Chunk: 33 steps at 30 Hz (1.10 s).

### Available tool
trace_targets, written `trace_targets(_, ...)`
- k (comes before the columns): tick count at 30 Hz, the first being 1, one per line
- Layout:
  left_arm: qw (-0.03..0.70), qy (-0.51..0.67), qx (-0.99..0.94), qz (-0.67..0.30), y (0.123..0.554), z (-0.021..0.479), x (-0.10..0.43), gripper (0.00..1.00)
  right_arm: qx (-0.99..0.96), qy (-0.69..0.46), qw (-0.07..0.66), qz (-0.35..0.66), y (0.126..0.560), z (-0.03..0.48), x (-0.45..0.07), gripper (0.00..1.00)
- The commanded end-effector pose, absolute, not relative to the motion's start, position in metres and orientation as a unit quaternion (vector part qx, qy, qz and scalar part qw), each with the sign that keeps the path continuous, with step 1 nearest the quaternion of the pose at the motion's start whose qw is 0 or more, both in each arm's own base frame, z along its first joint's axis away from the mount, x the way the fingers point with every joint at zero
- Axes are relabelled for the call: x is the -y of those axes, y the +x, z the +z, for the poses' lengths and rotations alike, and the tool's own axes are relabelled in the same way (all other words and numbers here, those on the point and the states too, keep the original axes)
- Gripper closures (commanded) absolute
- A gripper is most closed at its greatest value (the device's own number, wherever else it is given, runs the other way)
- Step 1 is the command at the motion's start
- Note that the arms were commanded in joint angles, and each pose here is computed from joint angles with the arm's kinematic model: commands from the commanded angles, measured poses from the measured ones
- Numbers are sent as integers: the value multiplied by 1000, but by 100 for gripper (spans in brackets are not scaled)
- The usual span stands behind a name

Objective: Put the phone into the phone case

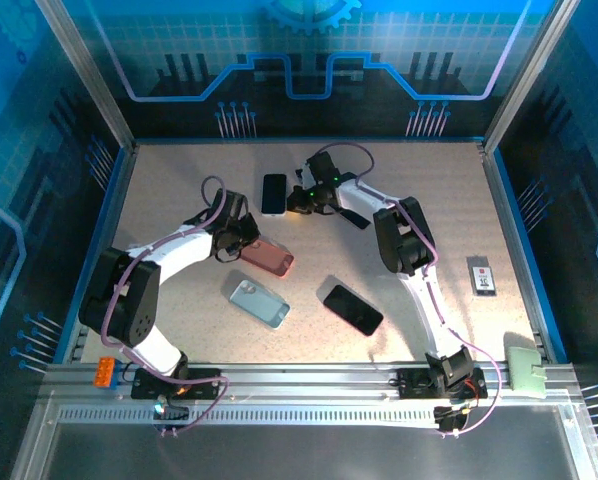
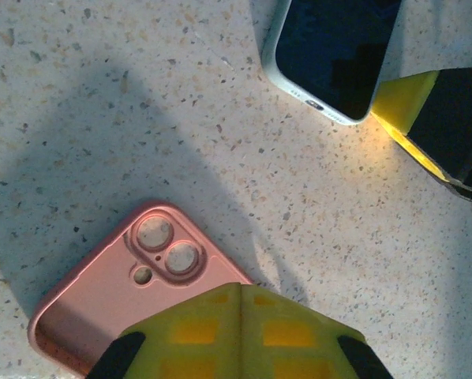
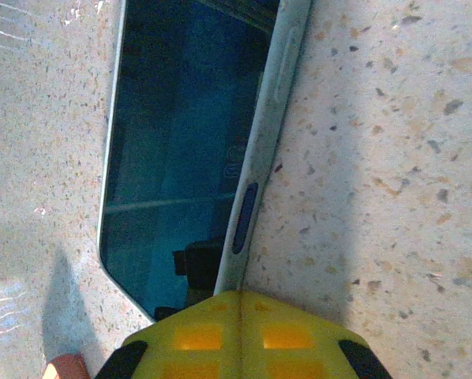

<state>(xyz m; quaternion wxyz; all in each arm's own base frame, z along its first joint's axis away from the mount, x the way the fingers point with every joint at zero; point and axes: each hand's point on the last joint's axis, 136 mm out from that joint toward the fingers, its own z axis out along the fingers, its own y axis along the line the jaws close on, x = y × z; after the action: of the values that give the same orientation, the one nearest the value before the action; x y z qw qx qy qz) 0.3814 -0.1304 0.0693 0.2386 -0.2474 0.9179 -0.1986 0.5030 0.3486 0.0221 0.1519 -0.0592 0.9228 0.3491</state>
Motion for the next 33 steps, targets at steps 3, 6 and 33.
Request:
trace_targets(3,242,-247,-916,-205,378,73,126,100,-931,-59,139,333,492,20,-341,100)
trace_targets(6,244,-248,-914,-206,376,75,125,100,-929,-71,158,326,489,43,-327,96)
trace_targets(33,240,-243,-915,-214,353,76,141,96,-965,-30,178,189,530,52,-132,37)
